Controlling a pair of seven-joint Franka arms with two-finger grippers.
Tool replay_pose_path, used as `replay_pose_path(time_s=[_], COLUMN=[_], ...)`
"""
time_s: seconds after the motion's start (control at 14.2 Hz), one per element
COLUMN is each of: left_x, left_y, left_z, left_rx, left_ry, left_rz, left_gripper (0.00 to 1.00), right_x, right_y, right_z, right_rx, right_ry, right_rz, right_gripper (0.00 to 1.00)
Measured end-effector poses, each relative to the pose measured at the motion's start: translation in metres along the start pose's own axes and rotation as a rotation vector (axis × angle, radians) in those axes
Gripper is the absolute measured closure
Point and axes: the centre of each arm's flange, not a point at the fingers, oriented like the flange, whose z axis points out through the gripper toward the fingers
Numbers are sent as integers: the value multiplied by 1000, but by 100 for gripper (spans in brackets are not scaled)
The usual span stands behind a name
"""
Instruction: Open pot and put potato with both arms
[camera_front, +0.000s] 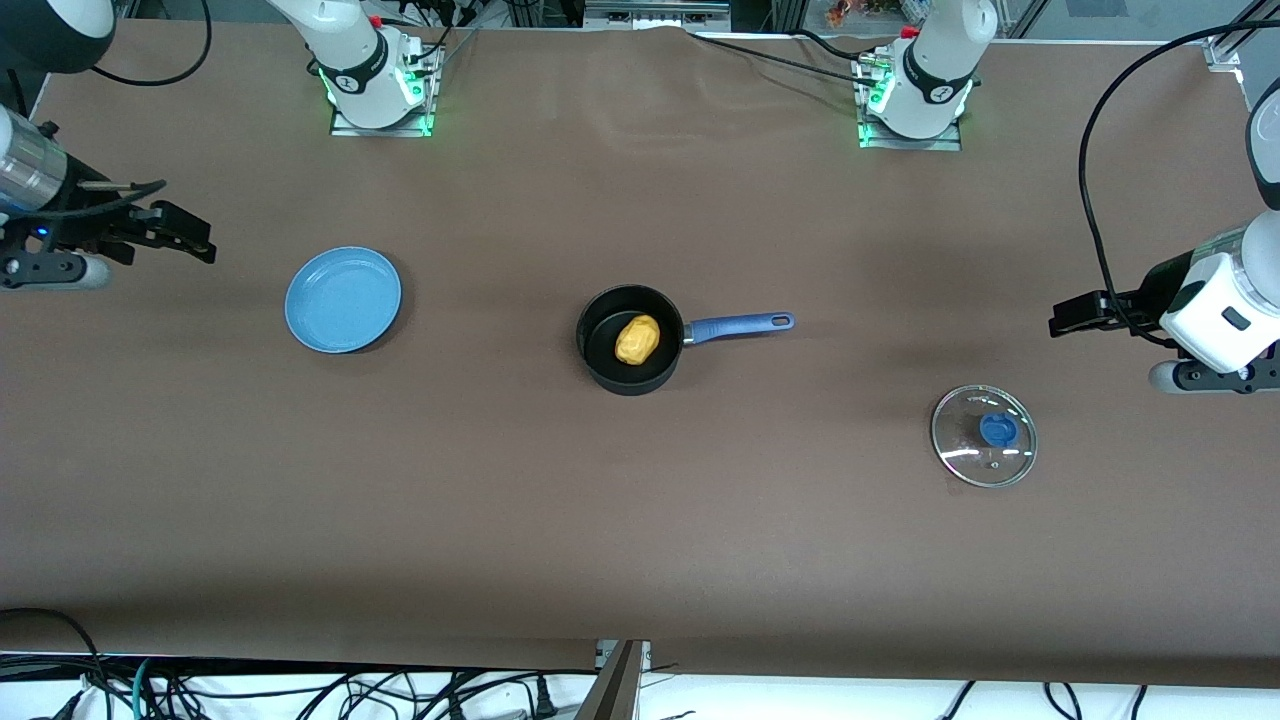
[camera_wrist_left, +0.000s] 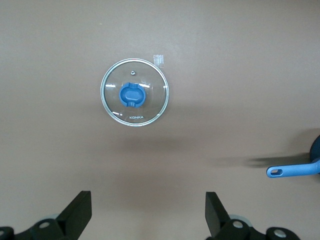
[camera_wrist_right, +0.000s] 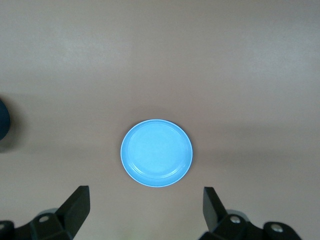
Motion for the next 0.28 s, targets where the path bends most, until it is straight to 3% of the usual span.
replay_pose_path(time_s=[0.28], left_x=[0], left_y=[2], left_z=[-4], left_rx=[-1], left_ry=[9], left_rz=[3], left_gripper=[0], right_x=[-1], right_y=[-4], right_z=[-8], right_rx=[-1], right_ry=[12], right_rz=[-6], right_gripper=[0])
